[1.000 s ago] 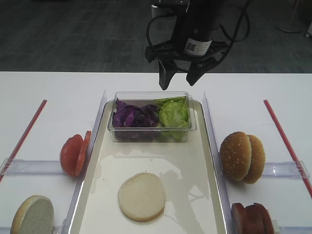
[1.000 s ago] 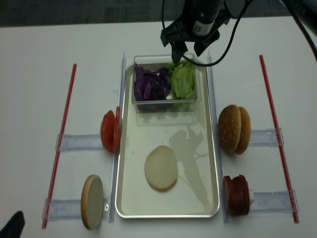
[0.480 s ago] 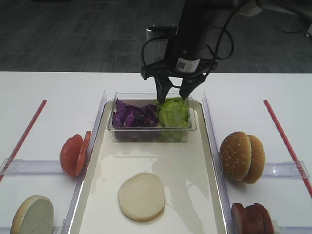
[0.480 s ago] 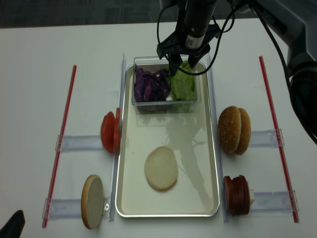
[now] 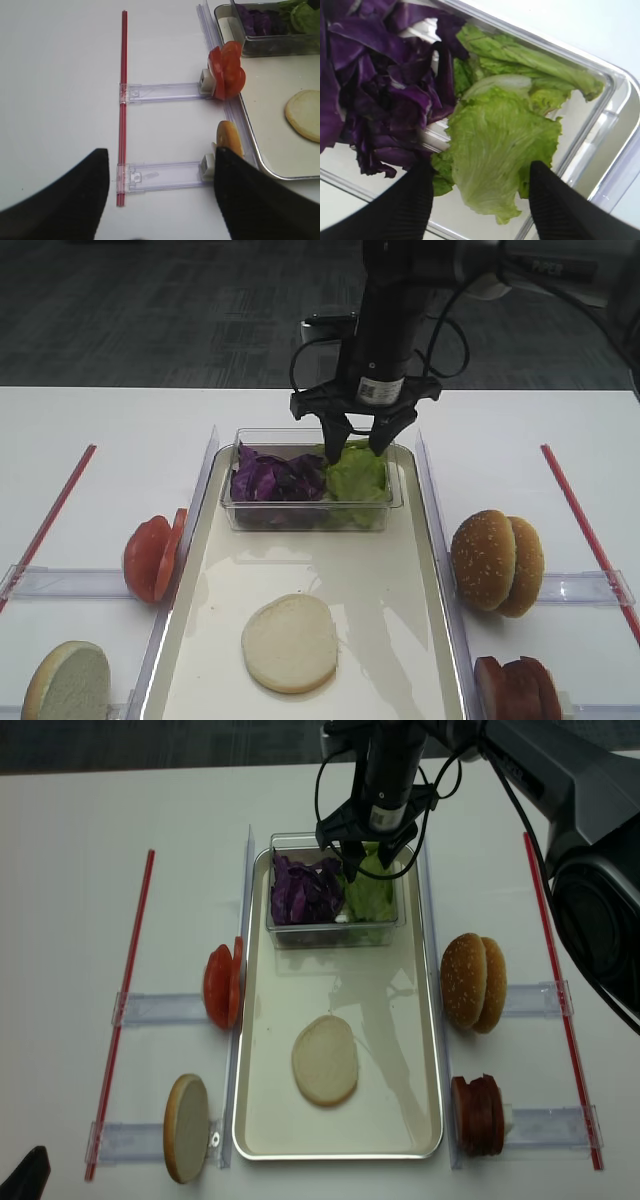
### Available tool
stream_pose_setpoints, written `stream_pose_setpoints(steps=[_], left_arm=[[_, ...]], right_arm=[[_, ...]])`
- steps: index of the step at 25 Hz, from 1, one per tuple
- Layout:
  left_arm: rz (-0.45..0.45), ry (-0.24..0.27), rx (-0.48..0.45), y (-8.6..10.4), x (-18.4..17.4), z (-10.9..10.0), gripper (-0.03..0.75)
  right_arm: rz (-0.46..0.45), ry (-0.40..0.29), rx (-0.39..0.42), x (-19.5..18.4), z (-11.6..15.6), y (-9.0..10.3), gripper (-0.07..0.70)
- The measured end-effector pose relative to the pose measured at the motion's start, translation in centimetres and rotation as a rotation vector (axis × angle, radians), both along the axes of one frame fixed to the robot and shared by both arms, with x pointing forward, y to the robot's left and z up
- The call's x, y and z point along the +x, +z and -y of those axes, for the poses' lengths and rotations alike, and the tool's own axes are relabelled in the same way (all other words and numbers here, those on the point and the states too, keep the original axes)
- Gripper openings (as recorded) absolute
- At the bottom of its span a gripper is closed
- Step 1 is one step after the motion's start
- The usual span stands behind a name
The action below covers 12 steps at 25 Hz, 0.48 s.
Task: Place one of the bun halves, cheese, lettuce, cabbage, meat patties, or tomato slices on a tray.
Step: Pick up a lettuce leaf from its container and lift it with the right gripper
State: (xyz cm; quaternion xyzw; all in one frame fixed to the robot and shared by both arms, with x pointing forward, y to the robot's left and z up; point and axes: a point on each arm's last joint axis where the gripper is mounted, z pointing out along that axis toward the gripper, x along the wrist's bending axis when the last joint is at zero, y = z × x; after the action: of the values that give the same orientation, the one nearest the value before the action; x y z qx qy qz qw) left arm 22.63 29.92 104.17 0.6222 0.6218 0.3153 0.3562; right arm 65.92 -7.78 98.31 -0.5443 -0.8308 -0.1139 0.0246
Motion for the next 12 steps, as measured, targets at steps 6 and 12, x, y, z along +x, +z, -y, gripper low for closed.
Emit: stream_pose_setpoints(steps=[6,12], left_arm=[[0.000,0.000,0.000,0.0,0.0,0.0,0.433],[0.000,0.000,0.000,0.0,0.0,0.0,0.433]], right_arm=[[-0.015,-0.016,-0.019,0.2,0.0,-1.0,0.452],[-0.041,-0.030,-0.029,0.4,-0.1,-2.2,0.451]])
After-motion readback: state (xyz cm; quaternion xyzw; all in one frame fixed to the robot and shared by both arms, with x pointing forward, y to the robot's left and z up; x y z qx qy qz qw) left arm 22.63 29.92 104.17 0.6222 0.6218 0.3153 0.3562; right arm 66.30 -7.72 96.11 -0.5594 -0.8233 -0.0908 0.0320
